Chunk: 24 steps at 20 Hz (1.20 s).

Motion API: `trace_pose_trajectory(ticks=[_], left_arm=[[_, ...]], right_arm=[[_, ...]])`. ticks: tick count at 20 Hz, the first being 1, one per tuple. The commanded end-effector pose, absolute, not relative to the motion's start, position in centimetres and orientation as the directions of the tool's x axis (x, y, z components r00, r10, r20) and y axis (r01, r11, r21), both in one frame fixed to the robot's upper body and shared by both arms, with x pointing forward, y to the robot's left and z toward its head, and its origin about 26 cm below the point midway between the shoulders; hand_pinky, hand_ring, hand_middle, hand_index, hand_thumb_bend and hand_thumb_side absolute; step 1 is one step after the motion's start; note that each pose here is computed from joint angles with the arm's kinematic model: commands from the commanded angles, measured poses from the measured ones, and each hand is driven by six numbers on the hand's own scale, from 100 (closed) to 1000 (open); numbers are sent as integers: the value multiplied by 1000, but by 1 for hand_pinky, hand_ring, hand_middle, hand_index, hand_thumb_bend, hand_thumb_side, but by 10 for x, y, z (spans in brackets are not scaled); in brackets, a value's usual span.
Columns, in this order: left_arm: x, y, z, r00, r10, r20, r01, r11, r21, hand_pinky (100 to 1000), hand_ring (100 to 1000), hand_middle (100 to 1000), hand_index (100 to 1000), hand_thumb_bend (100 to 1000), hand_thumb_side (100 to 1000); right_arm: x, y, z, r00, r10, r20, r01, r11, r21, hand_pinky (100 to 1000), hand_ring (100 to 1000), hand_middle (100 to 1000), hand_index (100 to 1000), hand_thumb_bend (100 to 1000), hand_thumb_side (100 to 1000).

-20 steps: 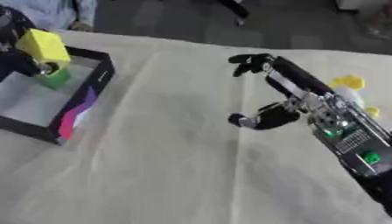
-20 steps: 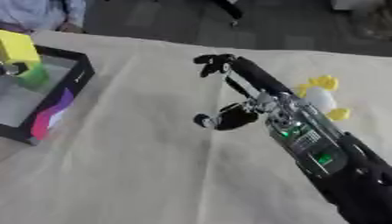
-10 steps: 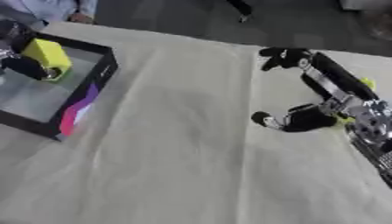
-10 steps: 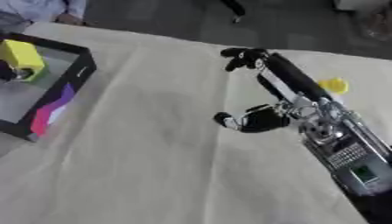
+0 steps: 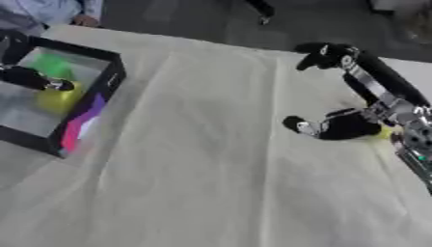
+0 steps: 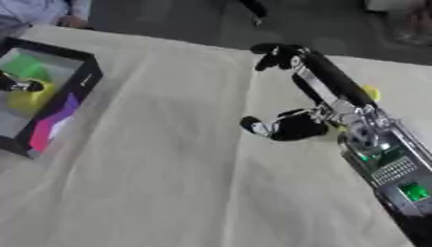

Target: Pick up the objects with one hand, pass them to the other hand, and then place them into the box on the other side of the table.

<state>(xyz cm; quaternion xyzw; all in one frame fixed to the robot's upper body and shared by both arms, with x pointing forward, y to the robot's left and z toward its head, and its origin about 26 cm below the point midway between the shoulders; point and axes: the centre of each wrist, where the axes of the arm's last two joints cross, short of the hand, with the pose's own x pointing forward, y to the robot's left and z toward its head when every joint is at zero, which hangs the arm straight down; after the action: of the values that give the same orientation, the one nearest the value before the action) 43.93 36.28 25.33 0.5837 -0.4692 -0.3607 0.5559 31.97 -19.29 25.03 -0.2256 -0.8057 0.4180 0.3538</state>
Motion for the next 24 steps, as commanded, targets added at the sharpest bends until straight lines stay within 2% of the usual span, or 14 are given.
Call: trace_pose_trajectory(ticks=[1, 4, 6, 7, 9, 10, 11, 13, 16, 19, 24], left_arm=[[436, 373, 268, 338, -937, 88, -167, 33, 985, 874, 848, 789, 878, 1000, 627], [436, 373, 270, 342, -936, 88, -167, 32, 985, 869, 844, 781, 868, 996, 616], [435, 372, 271, 341, -935, 95, -178, 36, 983, 863, 835, 778, 869, 955, 604], [434, 372, 273, 340, -935, 105, -189, 41, 981, 855, 820, 774, 877, 869, 582], [431, 369, 278, 318, -938, 139, -233, 65, 970, 844, 797, 793, 867, 615, 496], [430, 369, 280, 300, -941, 154, -258, 75, 963, 843, 797, 800, 862, 555, 466], [428, 369, 281, 290, -942, 166, -282, 82, 956, 843, 804, 817, 856, 457, 401], [424, 370, 282, 282, -941, 189, -326, 91, 941, 841, 803, 823, 856, 419, 374], [420, 370, 284, 274, -936, 220, -374, 107, 921, 836, 794, 815, 853, 401, 337], [417, 366, 287, 249, -937, 244, -401, 130, 907, 836, 794, 809, 849, 399, 354], [415, 362, 289, 230, -938, 260, -410, 149, 900, 836, 794, 809, 849, 399, 354]], right_arm=[[316, -199, 261, -655, 665, 359, 104, 550, -828, 851, 824, 686, 896, 557, 100], [316, -200, 261, -651, 667, 362, 108, 554, -825, 849, 824, 685, 896, 557, 100], [316, -203, 262, -646, 669, 367, 114, 560, -821, 848, 824, 684, 896, 558, 100], [315, -205, 263, -643, 672, 367, 121, 563, -818, 848, 821, 686, 896, 556, 100], [313, -212, 268, -634, 686, 357, 149, 561, -815, 850, 809, 704, 900, 548, 100], [311, -216, 271, -627, 695, 353, 161, 559, -814, 851, 808, 721, 899, 547, 100], [310, -221, 274, -619, 704, 349, 171, 555, -814, 855, 811, 742, 886, 515, 118], [307, -234, 279, -593, 728, 344, 192, 542, -818, 854, 808, 741, 885, 492, 130], [305, -257, 287, -526, 775, 351, 214, 520, -827, 859, 814, 743, 892, 526, 166], [306, -284, 297, -482, 805, 346, 161, 470, -868, 885, 851, 782, 915, 494, 282], [311, -308, 307, -475, 806, 353, 84, 441, -894, 885, 851, 782, 915, 494, 282]])
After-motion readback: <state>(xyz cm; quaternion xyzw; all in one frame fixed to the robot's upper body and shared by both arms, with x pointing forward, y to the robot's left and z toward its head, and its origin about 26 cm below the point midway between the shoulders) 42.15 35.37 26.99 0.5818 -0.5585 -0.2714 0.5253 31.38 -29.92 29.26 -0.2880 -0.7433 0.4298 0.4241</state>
